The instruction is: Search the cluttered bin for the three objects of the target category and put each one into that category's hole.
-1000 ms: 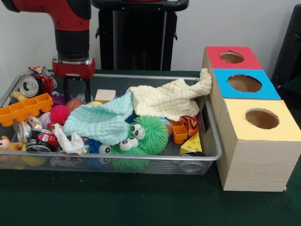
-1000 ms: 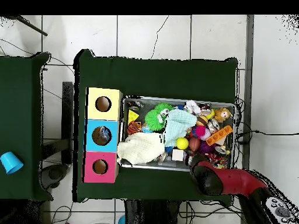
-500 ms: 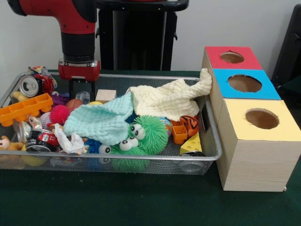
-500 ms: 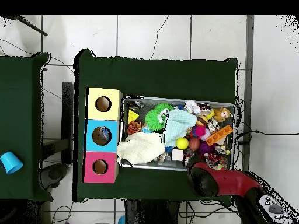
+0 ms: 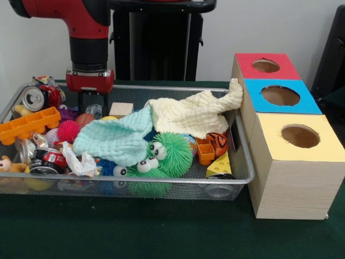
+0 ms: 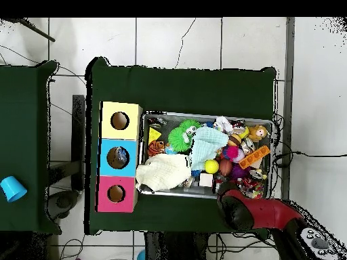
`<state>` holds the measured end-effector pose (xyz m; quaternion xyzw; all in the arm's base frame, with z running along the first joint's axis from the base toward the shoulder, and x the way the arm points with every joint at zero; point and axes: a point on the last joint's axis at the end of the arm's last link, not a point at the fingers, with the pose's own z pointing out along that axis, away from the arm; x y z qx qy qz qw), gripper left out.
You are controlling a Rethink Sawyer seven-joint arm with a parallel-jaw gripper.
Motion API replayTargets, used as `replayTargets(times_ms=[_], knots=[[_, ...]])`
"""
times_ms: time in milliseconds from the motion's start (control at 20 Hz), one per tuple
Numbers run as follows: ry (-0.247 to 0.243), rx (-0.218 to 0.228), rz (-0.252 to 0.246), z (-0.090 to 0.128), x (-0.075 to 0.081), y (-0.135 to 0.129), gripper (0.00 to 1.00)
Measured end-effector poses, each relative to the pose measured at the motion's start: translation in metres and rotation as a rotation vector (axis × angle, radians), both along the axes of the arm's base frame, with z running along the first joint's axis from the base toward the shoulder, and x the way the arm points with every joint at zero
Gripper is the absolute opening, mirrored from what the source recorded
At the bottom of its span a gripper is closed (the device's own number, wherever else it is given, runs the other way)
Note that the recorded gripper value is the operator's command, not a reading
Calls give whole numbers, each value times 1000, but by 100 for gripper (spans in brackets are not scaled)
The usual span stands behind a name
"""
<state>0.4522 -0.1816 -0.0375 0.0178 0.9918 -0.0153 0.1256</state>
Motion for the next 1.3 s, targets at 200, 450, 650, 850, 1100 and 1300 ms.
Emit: replayTargets(times_ms=[200,450,650,850,1100,1300], knots=[[-3,0,0,-1,0,0,100],[-29,3,-4,-4,-3,-1,100],[-52,2,-6,-7,-5,-1,100],[-73,3,-7,-9,-7,-1,100],[-98,7,-11,-16,-7,-2,100],[-106,7,-11,-23,-5,-3,100]])
